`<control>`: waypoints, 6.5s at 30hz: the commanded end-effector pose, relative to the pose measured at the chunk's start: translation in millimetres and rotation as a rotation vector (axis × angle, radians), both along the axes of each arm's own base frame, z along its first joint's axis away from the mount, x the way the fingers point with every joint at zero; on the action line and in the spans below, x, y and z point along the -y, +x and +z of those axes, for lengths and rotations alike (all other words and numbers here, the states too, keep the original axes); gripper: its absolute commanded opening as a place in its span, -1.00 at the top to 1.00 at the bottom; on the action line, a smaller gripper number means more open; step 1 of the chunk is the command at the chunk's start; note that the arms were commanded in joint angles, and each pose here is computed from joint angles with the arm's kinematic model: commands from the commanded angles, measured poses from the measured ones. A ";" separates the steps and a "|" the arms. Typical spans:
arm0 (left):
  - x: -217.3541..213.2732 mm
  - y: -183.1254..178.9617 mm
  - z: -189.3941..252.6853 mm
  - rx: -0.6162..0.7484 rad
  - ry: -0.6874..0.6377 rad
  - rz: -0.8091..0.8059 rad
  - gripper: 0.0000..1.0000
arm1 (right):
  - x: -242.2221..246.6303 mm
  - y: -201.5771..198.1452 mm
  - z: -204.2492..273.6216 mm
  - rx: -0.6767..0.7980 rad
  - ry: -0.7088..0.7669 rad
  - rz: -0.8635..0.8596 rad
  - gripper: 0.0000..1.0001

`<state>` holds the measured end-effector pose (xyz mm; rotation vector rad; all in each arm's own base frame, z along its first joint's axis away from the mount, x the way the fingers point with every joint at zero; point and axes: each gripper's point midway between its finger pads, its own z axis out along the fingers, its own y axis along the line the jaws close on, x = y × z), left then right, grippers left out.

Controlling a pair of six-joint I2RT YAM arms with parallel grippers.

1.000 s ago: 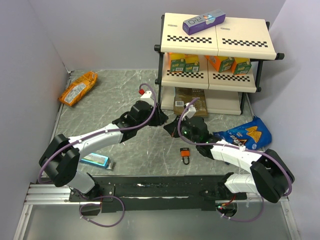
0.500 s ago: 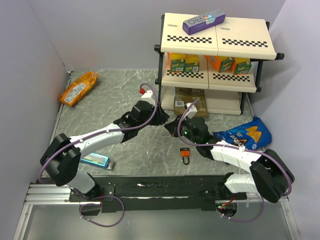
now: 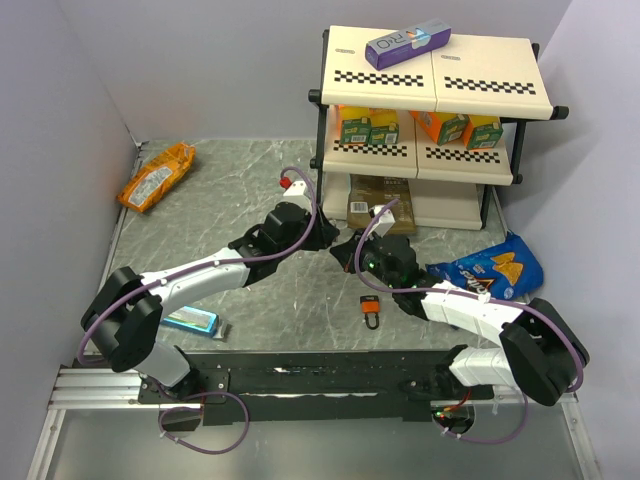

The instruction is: Unlock with the key

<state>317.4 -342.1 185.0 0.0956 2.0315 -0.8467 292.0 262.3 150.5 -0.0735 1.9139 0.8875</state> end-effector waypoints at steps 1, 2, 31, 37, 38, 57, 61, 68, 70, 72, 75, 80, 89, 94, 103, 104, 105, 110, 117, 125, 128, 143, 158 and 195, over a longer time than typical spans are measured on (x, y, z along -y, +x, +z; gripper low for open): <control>25.9 -53.7 -27.3 -0.133 0.040 -0.196 0.98 | 26.1 48.0 109.9 0.294 0.198 -0.199 1.00; 26.4 -55.1 -27.3 -0.133 0.040 -0.199 0.98 | 28.0 47.6 109.7 0.293 0.205 -0.198 1.00; 36.3 -67.1 -37.2 -0.190 0.012 -0.243 0.98 | 42.7 52.4 156.1 0.467 0.330 -0.268 1.00; 37.5 -68.9 -37.0 -0.196 0.006 -0.249 0.98 | 46.5 51.0 169.9 0.513 0.347 -0.277 1.00; 37.4 -68.4 -37.3 -0.196 0.005 -0.249 0.98 | 46.1 51.1 168.9 0.510 0.344 -0.274 1.00; 46.8 -88.7 21.2 -0.041 -0.168 -0.396 0.98 | 53.0 40.3 166.9 0.424 0.432 -0.155 1.00; 47.5 -93.4 31.6 -0.015 -0.193 -0.425 0.98 | 54.6 36.5 172.5 0.423 0.455 -0.126 1.00; 51.0 -102.5 43.0 0.009 -0.229 -0.482 0.98 | 59.3 32.6 179.5 0.420 0.479 -0.102 1.00; 52.6 -105.3 43.4 0.012 -0.232 -0.495 0.98 | 59.5 32.3 181.0 0.418 0.479 -0.097 1.00; 53.4 -107.7 46.2 0.016 -0.241 -0.507 0.98 | 59.9 31.6 180.8 0.414 0.488 -0.095 1.00; 54.2 -110.8 48.0 0.019 -0.248 -0.519 0.98 | 59.6 30.2 181.8 0.411 0.504 -0.084 1.00; 54.8 -115.5 54.6 0.035 -0.271 -0.540 0.98 | 59.7 29.9 182.3 0.410 0.509 -0.078 1.00; 55.0 -126.6 64.5 0.062 -0.311 -0.588 0.98 | 63.3 27.8 183.7 0.416 0.523 -0.071 1.00; 56.2 -135.4 73.2 0.086 -0.346 -0.631 0.98 | 65.3 25.1 186.2 0.425 0.544 -0.048 1.00; 56.8 -140.4 77.1 0.102 -0.352 -0.654 0.98 | 64.7 24.9 186.6 0.424 0.541 -0.017 1.00; 57.2 -140.6 76.2 0.098 -0.350 -0.654 0.98 | 64.7 25.5 185.8 0.422 0.532 -0.019 1.00; 56.9 -139.2 75.9 0.097 -0.347 -0.648 0.98 | 65.3 25.2 187.6 0.428 0.525 -0.021 1.00; 56.1 -127.2 71.0 0.084 -0.307 -0.581 0.98 | 63.8 27.8 165.8 0.376 0.425 -0.030 1.00; 46.4 -94.9 42.6 0.028 -0.144 -0.412 0.98 | 58.4 13.4 115.4 0.282 0.277 0.002 0.59; 32.8 -66.2 26.1 0.004 -0.094 -0.321 0.98 | 63.3 -11.1 73.0 0.210 0.232 0.022 -0.24; 30.1 -57.8 22.0 -0.011 -0.112 -0.321 0.98 | 67.4 -18.1 66.5 0.204 0.216 0.019 -0.35; 18.7 -109.7 47.7 0.118 -0.142 -0.781 0.98 | 52.5 -88.8 126.2 0.407 0.016 0.417 -0.68; -14.9 -186.3 77.4 0.063 -0.317 -1.245 0.98 | 22.6 -142.0 143.0 0.424 0.034 0.827 -0.68; -15.7 -189.9 80.1 0.054 -0.344 -1.264 0.98 | -4.7 -154.7 126.9 0.350 0.088 0.968 0.03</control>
